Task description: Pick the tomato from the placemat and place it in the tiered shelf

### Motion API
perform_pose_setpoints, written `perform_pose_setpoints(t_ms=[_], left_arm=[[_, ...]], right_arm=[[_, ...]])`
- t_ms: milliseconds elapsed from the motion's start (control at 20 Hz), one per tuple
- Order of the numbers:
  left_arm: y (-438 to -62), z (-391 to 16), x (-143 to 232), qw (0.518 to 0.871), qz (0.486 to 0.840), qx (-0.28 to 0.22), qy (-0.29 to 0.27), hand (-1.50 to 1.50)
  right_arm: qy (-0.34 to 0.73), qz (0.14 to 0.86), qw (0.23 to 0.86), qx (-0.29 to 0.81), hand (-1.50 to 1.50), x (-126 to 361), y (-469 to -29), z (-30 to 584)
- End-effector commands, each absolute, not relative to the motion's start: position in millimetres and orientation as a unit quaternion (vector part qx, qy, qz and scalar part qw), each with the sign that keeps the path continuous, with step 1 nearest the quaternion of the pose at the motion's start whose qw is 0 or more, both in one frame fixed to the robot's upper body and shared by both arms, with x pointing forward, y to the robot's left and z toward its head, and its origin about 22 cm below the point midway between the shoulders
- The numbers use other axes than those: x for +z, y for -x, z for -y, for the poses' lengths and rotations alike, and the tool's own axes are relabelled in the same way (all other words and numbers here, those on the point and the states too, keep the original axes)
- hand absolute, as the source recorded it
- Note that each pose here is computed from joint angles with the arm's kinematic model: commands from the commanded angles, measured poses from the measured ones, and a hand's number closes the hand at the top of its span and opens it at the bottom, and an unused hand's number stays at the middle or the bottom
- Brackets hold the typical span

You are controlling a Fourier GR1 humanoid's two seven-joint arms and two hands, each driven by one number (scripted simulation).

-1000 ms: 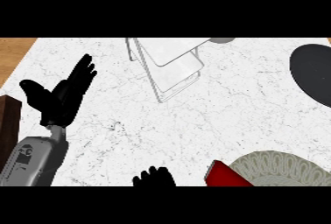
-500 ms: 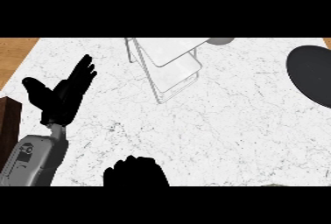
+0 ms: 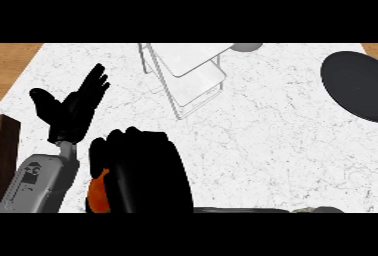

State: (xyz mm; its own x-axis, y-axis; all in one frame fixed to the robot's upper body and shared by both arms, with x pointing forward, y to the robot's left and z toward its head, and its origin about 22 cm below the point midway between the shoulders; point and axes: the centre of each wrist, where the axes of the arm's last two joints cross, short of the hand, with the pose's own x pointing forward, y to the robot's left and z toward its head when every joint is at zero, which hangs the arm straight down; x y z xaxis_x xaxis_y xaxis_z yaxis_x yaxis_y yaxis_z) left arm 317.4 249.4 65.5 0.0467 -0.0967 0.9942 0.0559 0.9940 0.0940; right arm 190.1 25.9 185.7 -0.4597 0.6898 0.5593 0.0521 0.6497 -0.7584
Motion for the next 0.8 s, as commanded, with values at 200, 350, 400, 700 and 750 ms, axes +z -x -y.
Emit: perform_pose_setpoints(t_ms=[200, 350, 400, 700, 750], left_arm=[[-323.0, -251.0, 74.4, 0.725, 0.687, -0.047, -0.023, 0.0], [-320.0, -263.8, 67.3, 0.723, 0.689, -0.043, -0.025, 0.0], [-318.1, -258.8, 63.8, 0.73, 0.682, -0.043, -0.021, 0.0], [-313.4, -269.8, 63.7, 0.723, 0.689, -0.038, -0.028, 0.0], [-310.5, -269.1, 77.4, 0.716, 0.696, -0.043, -0.031, 0.0]], right_arm=[[0.301, 0.746, 0.531, 0.267, 1.5, 256.8, -224.9, -52.5], [0.328, 0.733, 0.536, 0.262, 1.5, 285.4, -239.4, -59.7], [0.332, 0.729, 0.54, 0.259, 1.5, 289.5, -245.0, -62.9], [0.31, 0.735, 0.567, 0.204, 1.5, 301.4, -278.1, -56.5], [0.317, 0.725, 0.575, 0.209, 1.5, 304.0, -278.7, -54.3]])
